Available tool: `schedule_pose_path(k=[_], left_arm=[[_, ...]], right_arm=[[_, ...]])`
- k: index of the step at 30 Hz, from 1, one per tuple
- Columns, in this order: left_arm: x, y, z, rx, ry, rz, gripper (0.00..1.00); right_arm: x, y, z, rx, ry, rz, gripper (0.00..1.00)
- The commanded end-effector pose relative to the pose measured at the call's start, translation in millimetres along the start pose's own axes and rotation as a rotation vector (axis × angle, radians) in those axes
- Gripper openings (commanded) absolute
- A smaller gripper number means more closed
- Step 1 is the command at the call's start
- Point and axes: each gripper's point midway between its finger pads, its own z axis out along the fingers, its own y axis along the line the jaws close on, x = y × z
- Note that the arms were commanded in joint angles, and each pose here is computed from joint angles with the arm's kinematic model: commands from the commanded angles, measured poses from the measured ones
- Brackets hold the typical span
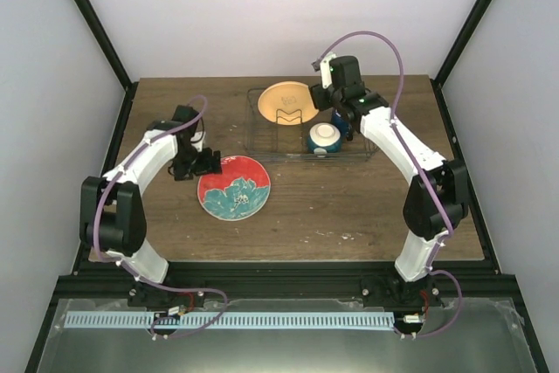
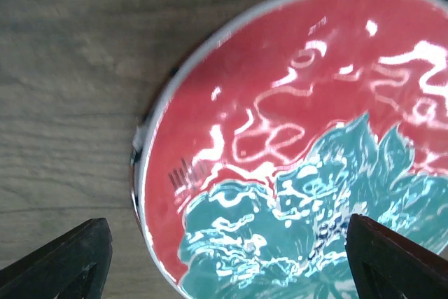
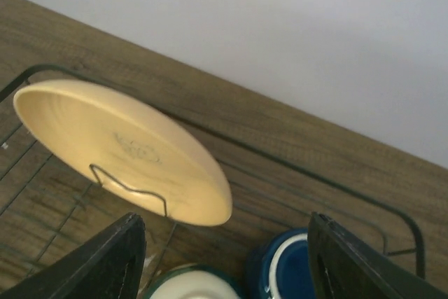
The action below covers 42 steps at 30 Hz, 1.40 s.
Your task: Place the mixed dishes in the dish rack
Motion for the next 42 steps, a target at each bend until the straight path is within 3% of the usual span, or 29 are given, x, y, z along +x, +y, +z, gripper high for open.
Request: schedule_pose_path(k=[1,6,13,22,33,42], left_arm=[[10,-13,1,0.133,-0.028,-0.040,0.92],[13,-10,8,0.277,-0.048,-0.136,0.91],[12,20,13,0.336,-0.082,-0.249,0.84],[19,16,25,0.390,-0.079,-0.262,0.69],[25,11,31,0.439,-0.087,-0.240,0.66],[53,6,58,0.501,-0.020,-0.238,0.60]], right_arm=[[3,0,-23,0.020,0.030,0.050,0.65],[9,7,-31,-0.017,0.050,0.075,0.66],[11,12,-37,-0.035,0.066,0.072,0.67],[19,16,-34,-0.045,0.092,0.065,0.69],[21,21,-26,-0.053,0.103,0.043,0.70],[30,27,-17,-0.051,0.130,0.024,0.71]])
